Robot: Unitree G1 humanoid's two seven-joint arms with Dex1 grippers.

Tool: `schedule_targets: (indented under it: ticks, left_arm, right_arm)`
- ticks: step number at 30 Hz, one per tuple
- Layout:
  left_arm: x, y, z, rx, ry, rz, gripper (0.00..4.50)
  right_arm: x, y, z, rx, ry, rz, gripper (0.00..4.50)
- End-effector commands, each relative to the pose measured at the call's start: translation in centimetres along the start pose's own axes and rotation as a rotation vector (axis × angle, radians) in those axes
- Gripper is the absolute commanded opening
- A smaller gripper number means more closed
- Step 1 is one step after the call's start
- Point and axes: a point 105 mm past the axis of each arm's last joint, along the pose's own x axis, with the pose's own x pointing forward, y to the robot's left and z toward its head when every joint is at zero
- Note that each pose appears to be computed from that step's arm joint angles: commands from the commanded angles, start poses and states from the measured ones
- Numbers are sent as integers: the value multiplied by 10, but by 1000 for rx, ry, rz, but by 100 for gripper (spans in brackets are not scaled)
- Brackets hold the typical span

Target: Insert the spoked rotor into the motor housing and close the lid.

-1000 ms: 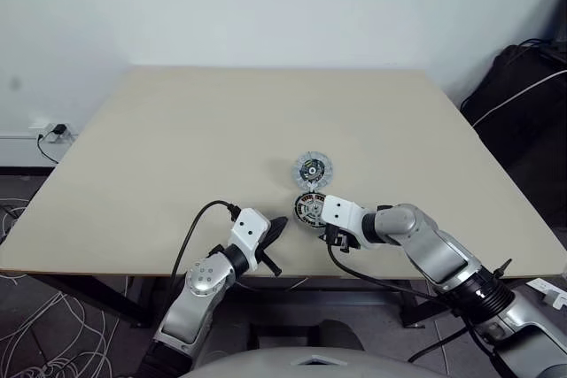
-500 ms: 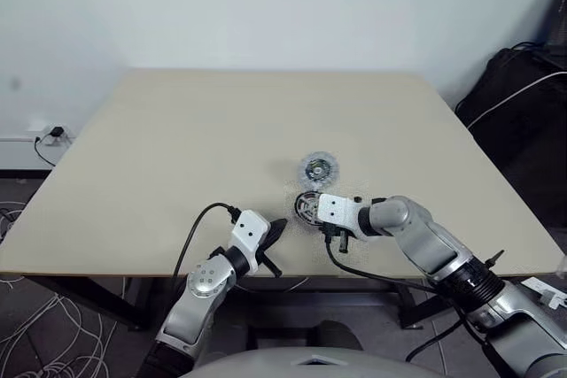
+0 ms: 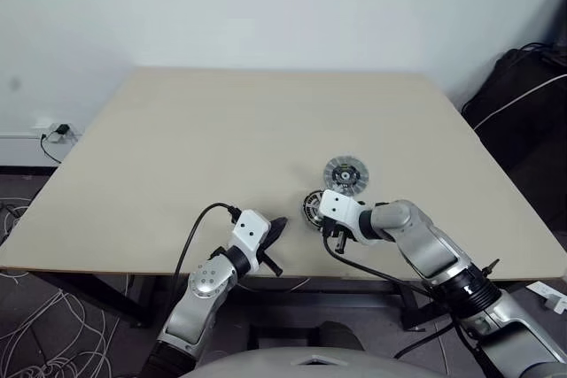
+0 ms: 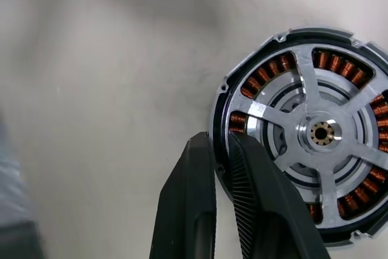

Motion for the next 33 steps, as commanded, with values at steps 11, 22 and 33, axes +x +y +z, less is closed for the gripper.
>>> schedule_targets:
  ticks: [11, 22, 33]
  left_arm:
    - [2, -2, 9, 8, -38, -5, 0]
    - [-1, 0, 8, 8, -30, 4, 0]
    - [1, -3, 8, 3, -32, -15, 0]
  right_arm:
    - [15, 22, 46, 502, -117, -60, 12]
    - [31, 7, 41, 632, -91, -187, 47]
    - [2, -10, 95, 490, -373, -250, 138]
